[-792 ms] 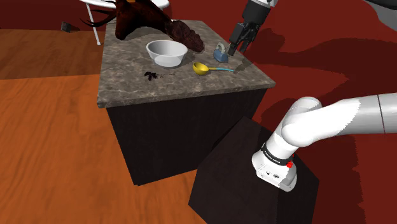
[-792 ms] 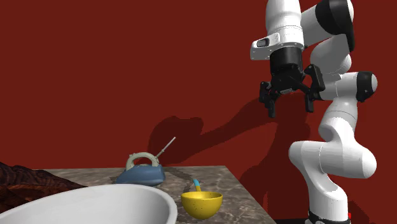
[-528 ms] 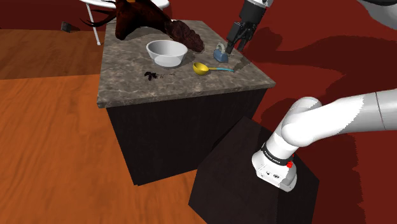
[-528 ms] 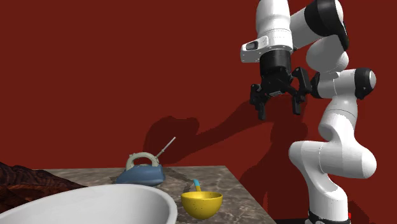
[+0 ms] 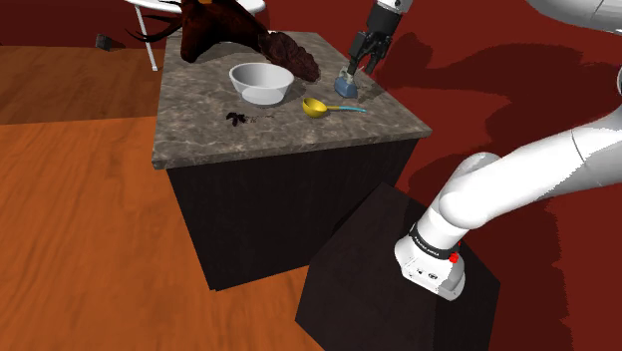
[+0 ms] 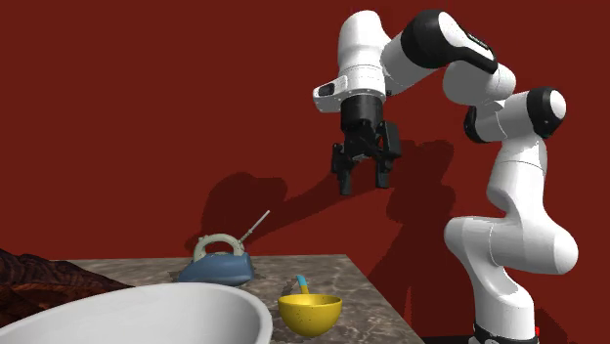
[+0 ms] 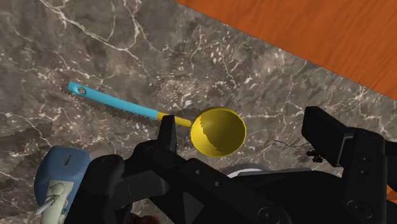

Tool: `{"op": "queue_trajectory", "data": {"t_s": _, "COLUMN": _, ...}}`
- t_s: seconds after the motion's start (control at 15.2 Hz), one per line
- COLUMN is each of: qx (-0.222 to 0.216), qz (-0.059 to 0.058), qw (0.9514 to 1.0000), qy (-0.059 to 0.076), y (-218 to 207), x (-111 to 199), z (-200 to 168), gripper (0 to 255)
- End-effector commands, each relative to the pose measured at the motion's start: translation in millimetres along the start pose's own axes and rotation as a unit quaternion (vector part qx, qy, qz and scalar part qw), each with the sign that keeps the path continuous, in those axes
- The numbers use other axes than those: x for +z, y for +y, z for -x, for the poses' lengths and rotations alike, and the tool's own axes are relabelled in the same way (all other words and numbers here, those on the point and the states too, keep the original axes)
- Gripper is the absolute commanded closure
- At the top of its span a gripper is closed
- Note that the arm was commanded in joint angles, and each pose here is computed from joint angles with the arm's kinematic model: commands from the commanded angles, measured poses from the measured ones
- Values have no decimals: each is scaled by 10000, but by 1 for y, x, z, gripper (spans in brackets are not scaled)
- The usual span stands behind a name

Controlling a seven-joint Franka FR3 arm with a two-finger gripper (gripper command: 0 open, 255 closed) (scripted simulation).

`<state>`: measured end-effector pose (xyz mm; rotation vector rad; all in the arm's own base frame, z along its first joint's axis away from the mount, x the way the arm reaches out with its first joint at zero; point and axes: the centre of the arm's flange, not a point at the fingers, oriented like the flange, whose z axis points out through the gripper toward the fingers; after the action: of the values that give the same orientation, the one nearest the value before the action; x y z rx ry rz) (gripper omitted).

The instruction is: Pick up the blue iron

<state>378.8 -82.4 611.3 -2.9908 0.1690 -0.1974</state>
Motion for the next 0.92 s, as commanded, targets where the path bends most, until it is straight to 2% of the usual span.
{"op": "queue_trajectory", "data": {"t_s": 0.0, "qx": 73, "qz": -13, "qw": 10000, "qy": 13, "y": 22, "x": 7, "z": -17, "gripper": 0}}
{"op": "queue_trajectory", "data": {"t_s": 0.86, "qx": 563, "qz": -129, "qw": 9983, "qy": 63, "y": 158, "x": 42, "z": -118, "gripper": 0}}
